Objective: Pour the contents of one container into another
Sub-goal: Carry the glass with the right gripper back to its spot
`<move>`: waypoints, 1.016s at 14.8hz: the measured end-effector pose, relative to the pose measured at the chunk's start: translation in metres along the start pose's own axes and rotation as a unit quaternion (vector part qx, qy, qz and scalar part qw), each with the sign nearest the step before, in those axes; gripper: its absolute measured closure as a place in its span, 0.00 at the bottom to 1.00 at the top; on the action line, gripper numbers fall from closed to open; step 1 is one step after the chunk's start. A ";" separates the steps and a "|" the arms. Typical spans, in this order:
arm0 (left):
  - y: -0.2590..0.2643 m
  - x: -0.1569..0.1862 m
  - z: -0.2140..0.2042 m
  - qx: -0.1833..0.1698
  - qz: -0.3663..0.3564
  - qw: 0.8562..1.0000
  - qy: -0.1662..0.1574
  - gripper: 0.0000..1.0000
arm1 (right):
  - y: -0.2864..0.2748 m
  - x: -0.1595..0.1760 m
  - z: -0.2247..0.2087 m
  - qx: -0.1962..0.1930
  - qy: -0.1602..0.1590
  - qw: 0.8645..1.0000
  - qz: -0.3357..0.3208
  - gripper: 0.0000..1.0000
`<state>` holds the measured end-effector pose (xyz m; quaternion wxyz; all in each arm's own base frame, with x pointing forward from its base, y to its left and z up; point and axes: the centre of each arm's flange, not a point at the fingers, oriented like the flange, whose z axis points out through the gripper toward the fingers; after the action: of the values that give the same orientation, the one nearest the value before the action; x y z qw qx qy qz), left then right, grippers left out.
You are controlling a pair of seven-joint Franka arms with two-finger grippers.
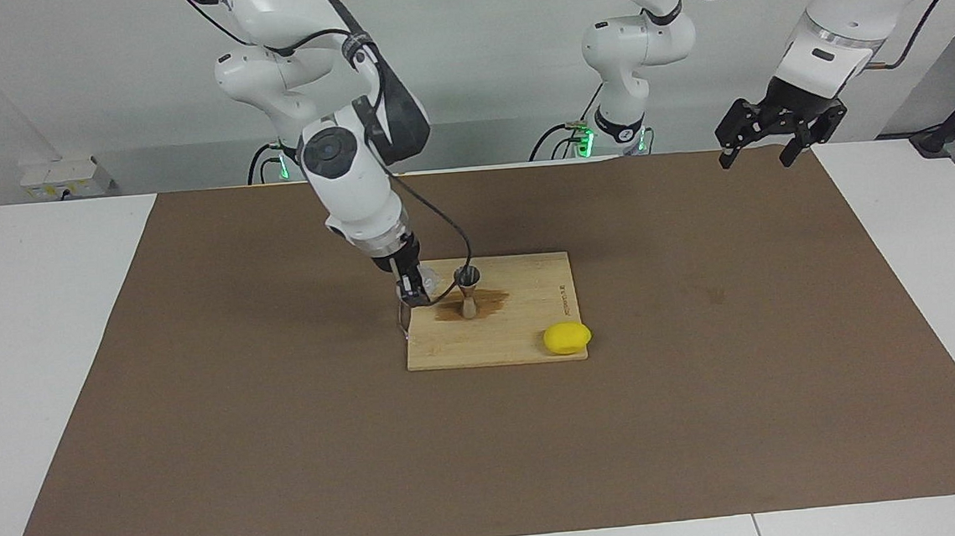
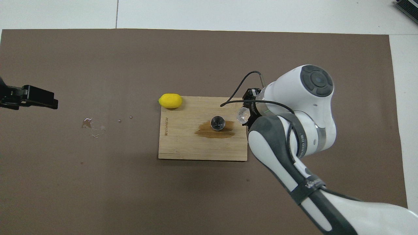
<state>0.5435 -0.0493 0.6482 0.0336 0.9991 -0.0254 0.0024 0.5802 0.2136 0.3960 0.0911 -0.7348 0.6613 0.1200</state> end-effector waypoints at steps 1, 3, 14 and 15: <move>0.000 0.000 0.000 0.000 -0.004 1.000 0.001 0.00 | -0.003 0.029 -0.001 -0.001 -0.028 1.000 0.006 0.49; 0.000 0.001 -0.001 0.000 -0.008 1.000 0.005 0.00 | -0.002 0.089 0.000 0.004 -0.078 0.997 0.016 0.49; -0.002 0.001 -0.002 0.000 -0.013 1.000 0.007 0.00 | 0.035 0.288 0.045 0.013 -0.182 0.983 -0.011 0.49; -0.002 0.001 -0.002 0.000 -0.013 1.000 0.007 0.00 | 0.037 0.294 0.046 0.013 -0.184 0.983 -0.010 0.49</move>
<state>0.5450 -0.0468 0.6501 0.0336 0.9993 -0.0123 0.0091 0.5695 -0.0558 0.2660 0.2223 -0.7052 0.6275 0.2440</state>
